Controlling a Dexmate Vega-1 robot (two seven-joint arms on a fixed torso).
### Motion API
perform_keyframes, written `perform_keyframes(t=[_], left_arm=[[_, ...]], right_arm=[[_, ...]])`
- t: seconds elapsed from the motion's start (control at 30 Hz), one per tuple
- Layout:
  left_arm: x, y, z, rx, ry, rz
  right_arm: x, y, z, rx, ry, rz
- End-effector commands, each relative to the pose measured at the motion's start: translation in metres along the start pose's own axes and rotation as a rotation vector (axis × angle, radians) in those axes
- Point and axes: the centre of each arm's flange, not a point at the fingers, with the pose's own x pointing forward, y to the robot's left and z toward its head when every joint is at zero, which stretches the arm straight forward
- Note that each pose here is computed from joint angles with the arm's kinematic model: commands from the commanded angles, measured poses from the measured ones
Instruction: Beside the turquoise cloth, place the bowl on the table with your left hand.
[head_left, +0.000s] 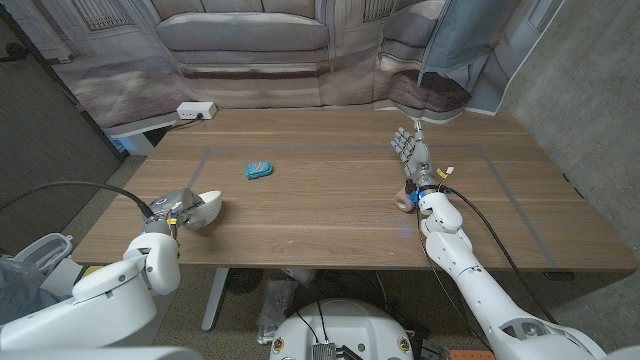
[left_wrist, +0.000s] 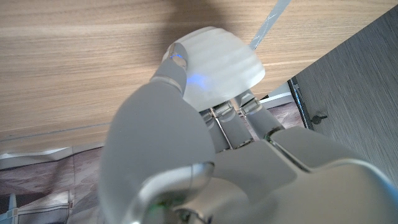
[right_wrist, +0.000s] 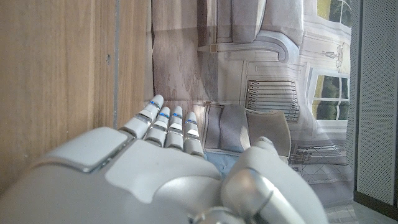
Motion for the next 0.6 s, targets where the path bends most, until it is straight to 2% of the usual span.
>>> perform_keyframes(t=[0.03,0.33,0.6], left_arm=[[0.011,-0.009,0.002,0.003,-0.003,-0.031],[0.011,-0.018,0.003,-0.027,0.005,-0.034],[0.013,-0.028,0.001,-0.049,0.012,-0.071]], right_arm=[[-0.002,-0.001,-0.005,0.002,0.012,-0.006],[-0.001,0.001,-0.006,0.002,0.016,0.003],[0.001,0.003,-0.007,0.000,0.016,0.007]])
